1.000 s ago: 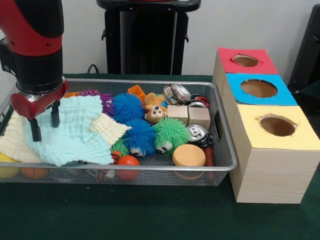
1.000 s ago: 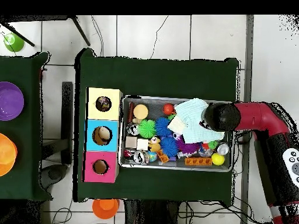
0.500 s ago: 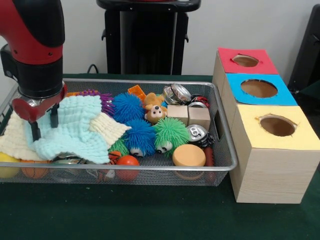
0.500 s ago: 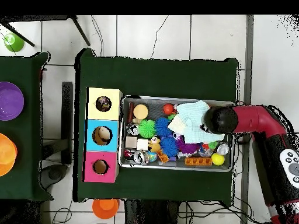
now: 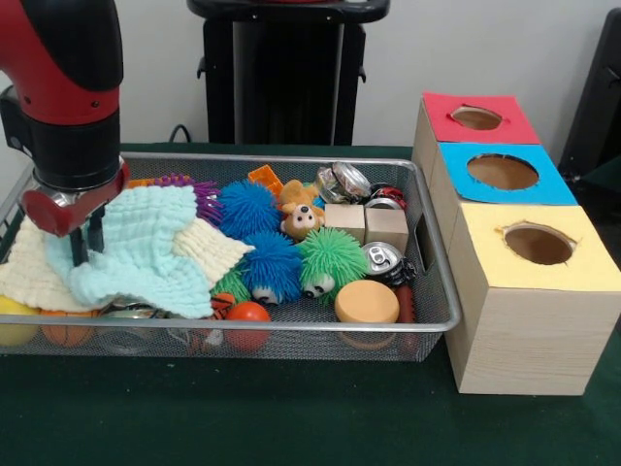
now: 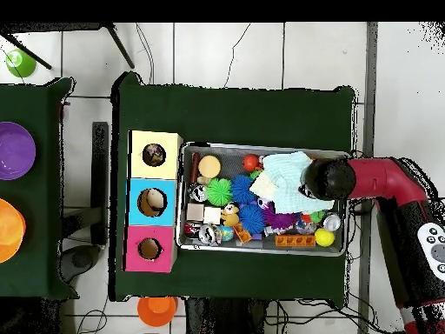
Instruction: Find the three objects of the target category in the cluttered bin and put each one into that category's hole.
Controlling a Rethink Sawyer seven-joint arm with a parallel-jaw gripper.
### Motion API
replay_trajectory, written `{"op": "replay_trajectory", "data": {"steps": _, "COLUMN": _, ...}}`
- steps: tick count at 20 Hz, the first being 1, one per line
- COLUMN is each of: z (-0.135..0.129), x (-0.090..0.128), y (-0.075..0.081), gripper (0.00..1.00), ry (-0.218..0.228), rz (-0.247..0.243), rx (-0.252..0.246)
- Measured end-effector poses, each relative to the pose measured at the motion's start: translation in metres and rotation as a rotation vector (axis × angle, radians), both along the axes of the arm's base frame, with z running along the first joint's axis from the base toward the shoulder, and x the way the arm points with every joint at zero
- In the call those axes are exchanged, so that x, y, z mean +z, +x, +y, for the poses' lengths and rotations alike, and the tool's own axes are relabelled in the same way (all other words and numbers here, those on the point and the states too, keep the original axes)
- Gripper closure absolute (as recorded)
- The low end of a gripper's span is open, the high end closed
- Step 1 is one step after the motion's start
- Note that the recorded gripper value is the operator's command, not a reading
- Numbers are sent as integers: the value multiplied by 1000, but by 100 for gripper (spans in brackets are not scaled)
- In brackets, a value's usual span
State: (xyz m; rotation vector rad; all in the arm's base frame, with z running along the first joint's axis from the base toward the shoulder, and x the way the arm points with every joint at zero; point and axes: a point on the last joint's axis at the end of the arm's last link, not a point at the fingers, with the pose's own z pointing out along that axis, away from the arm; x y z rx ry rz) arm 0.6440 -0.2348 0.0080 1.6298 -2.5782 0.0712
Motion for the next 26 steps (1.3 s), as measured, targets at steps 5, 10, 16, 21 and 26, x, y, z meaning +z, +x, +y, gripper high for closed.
{"op": "replay_trajectory", "data": {"steps": 5, "z": -1, "x": 0, "y": 0, "gripper": 100, "ry": 2, "rz": 0, "rx": -3}}
{"op": "replay_trajectory", "data": {"steps": 10, "z": 0, "x": 1, "y": 0, "gripper": 100, "ry": 6, "rz": 0, "rx": -6}}
{"op": "replay_trajectory", "data": {"steps": 16, "z": 4, "x": 14, "y": -2, "gripper": 100, "ry": 62, "rz": -2, "rx": -45}}
{"op": "replay_trajectory", "data": {"steps": 21, "z": 10, "x": 46, "y": -10, "gripper": 100, "ry": 139, "rz": -4, "rx": -92}}
{"op": "replay_trajectory", "data": {"steps": 26, "z": 18, "x": 82, "y": -15, "gripper": 100, "ry": 195, "rz": -12, "rx": -124}}
